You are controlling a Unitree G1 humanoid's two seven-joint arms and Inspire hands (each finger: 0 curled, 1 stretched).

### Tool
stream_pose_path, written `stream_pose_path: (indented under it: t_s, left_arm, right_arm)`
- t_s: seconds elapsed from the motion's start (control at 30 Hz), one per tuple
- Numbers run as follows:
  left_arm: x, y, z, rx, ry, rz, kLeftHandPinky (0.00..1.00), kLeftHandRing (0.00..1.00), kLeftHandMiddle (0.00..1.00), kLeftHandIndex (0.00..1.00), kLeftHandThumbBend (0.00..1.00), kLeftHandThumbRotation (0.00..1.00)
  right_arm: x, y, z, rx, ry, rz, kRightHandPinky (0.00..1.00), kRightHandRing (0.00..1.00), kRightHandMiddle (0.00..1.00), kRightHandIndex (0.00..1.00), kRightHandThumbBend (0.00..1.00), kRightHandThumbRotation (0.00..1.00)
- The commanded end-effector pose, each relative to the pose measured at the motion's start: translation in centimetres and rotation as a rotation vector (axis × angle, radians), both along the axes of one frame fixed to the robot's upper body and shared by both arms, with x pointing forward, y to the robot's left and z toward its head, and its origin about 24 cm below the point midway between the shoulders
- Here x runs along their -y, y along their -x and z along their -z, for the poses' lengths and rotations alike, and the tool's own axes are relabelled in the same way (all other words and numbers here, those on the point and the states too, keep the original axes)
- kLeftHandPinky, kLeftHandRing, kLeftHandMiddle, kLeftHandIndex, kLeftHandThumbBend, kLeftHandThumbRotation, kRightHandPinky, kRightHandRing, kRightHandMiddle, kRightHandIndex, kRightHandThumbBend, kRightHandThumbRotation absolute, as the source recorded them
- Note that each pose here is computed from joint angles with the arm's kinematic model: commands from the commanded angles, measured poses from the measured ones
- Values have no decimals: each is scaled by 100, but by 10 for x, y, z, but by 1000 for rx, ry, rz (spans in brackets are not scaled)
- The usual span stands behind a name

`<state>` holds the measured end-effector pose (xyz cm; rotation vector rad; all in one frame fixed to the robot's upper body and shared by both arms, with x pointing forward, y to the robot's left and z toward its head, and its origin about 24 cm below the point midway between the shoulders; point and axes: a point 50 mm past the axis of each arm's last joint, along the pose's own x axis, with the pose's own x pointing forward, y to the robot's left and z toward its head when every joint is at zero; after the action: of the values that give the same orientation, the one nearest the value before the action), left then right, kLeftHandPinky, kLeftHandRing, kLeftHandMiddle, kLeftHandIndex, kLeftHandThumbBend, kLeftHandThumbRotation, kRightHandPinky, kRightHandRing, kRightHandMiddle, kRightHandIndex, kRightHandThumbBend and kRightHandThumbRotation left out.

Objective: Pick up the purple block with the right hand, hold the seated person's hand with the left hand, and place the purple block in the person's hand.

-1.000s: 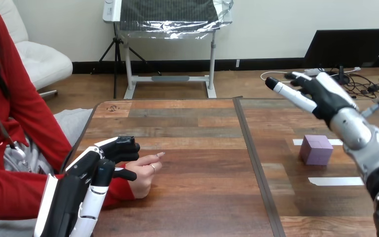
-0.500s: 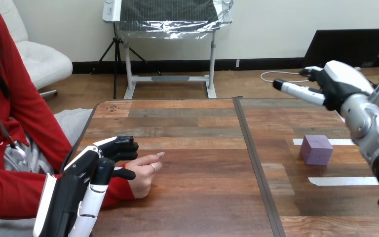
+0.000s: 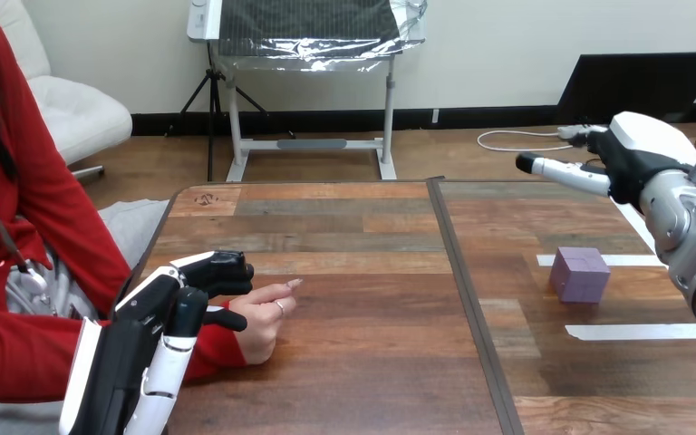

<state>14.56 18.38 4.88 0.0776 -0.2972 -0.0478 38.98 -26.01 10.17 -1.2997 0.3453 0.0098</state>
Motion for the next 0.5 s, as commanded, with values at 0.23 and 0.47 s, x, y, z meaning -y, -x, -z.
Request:
stream_pose_path:
  t_s: [0.23,0.47]
  left_arm:
    - [5,-10,-19,113,-16,11,54,67,67,64,48,84]
    - [5,-9,-19,100,-3,33,52,65,67,64,44,79]
  right_arm:
    - [-4,-2,1,-30,-41,12,81,89,90,90,82,100]
    - [-2,2,9,-69,-39,6,70,82,84,88,83,100]
